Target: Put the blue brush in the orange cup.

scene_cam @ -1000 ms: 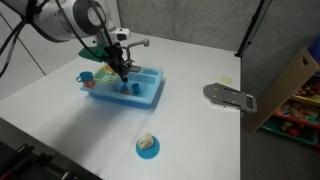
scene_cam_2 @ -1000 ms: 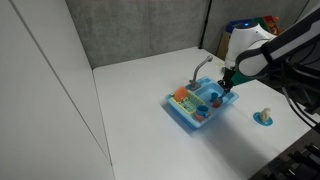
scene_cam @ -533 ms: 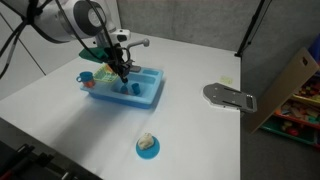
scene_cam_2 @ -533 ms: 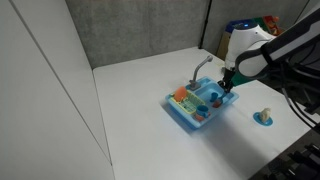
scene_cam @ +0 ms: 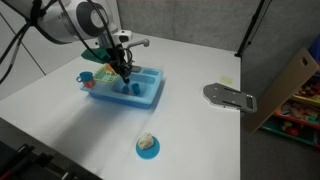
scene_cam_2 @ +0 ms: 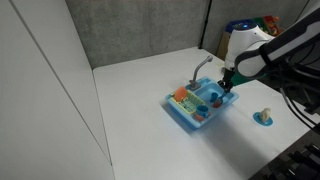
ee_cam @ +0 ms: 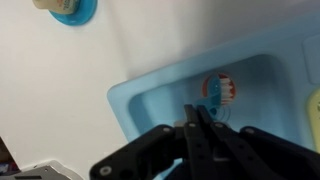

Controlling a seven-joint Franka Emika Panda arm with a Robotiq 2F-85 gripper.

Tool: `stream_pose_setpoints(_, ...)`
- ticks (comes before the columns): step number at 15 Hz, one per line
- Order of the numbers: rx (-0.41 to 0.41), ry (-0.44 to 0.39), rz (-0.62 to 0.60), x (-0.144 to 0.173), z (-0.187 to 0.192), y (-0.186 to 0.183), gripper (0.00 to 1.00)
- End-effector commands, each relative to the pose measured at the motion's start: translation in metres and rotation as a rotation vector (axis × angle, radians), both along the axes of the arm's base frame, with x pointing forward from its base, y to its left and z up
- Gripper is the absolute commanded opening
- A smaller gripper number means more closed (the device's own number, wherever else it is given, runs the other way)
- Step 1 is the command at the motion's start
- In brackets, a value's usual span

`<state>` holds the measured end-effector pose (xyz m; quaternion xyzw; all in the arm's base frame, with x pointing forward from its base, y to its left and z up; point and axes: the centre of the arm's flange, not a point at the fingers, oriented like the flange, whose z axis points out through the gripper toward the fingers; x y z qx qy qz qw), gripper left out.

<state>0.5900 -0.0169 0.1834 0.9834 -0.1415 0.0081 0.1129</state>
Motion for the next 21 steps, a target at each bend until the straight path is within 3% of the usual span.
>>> stream_pose_setpoints(1,-0.013,-0.012,-0.011,0.0123,-0.0011,0.0017,0.03)
stream_pose_setpoints(17,-0.022,-0.007,-0.002,0.0116,-0.0081,0.0043,0.04)
stream_pose_setpoints(18,-0.021,-0.007,-0.002,0.0114,-0.0078,0.0044,0.06)
stream_pose_setpoints(19,-0.020,-0.008,-0.001,0.0111,-0.0073,0.0045,0.25)
stream_pose_setpoints(21,-0.019,-0.010,0.001,0.0100,-0.0062,0.0049,0.36)
